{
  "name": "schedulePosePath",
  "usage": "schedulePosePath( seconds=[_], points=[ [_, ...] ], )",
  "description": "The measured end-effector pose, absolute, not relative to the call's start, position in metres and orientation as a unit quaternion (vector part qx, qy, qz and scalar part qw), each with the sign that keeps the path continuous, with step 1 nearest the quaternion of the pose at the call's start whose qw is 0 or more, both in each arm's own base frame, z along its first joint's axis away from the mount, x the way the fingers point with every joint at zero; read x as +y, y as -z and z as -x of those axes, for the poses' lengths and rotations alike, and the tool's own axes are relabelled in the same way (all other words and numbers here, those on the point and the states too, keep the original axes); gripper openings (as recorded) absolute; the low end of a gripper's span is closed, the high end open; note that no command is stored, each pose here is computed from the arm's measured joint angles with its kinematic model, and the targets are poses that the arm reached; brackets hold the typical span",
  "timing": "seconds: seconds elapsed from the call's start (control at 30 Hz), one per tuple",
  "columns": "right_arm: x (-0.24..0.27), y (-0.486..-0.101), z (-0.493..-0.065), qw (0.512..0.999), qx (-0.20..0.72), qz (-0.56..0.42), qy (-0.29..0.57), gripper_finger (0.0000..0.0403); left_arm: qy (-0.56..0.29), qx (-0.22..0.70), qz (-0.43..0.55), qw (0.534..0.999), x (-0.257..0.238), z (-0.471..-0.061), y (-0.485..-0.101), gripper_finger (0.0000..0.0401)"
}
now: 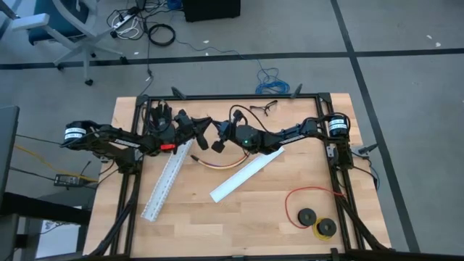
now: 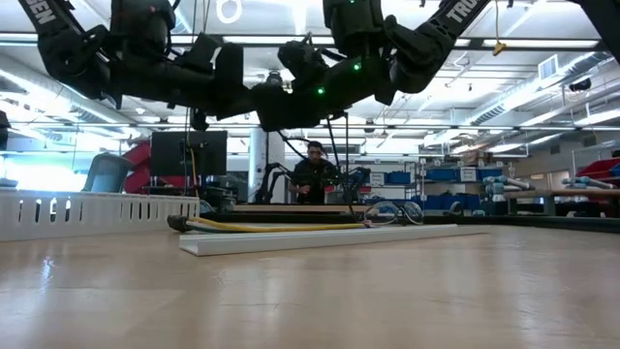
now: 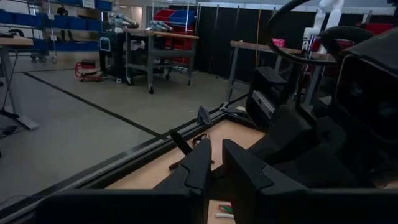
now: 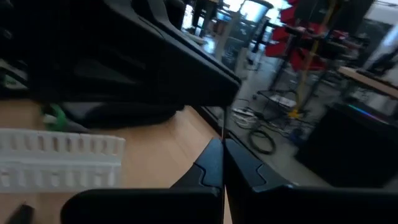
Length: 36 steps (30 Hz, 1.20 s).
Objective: Ziptie cables
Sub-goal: Wrap the cables together using a zip tie
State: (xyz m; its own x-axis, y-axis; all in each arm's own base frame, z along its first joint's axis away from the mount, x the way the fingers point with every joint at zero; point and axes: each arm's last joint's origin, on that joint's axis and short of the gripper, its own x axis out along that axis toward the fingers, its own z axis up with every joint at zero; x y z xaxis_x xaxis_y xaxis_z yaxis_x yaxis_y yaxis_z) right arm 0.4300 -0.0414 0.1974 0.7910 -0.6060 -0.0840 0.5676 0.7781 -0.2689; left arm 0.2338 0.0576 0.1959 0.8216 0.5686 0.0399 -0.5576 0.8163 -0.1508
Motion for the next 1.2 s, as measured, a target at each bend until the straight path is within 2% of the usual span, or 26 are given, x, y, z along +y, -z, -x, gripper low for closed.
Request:
schedulePosePath(
  seconds=[0.37, 0.57, 0.77, 1.2],
  points=[
    [-0.031, -0.186, -0.419, 0.897, 0.114, 0.154, 0.399, 0.0000, -0.304, -0.020, 0.050, 0.951, 0.052, -0.221, -0.194, 0.0048],
    [-0.027, -0.188, -0.416, 0.914, 0.067, 0.150, 0.371, 0.0000, -0.316, -0.057, 0.087, 0.943, 0.053, -0.215, -0.198, 0.0048],
    [-0.036, -0.191, -0.419, 0.925, 0.062, 0.154, 0.341, 0.0000, -0.312, -0.047, 0.118, 0.942, 0.054, -0.226, -0.193, 0.0051],
    [-0.038, -0.191, -0.419, 0.922, 0.068, 0.169, 0.341, 0.0000, -0.295, -0.058, 0.131, 0.945, 0.054, -0.227, -0.194, 0.0132]
  ],
)
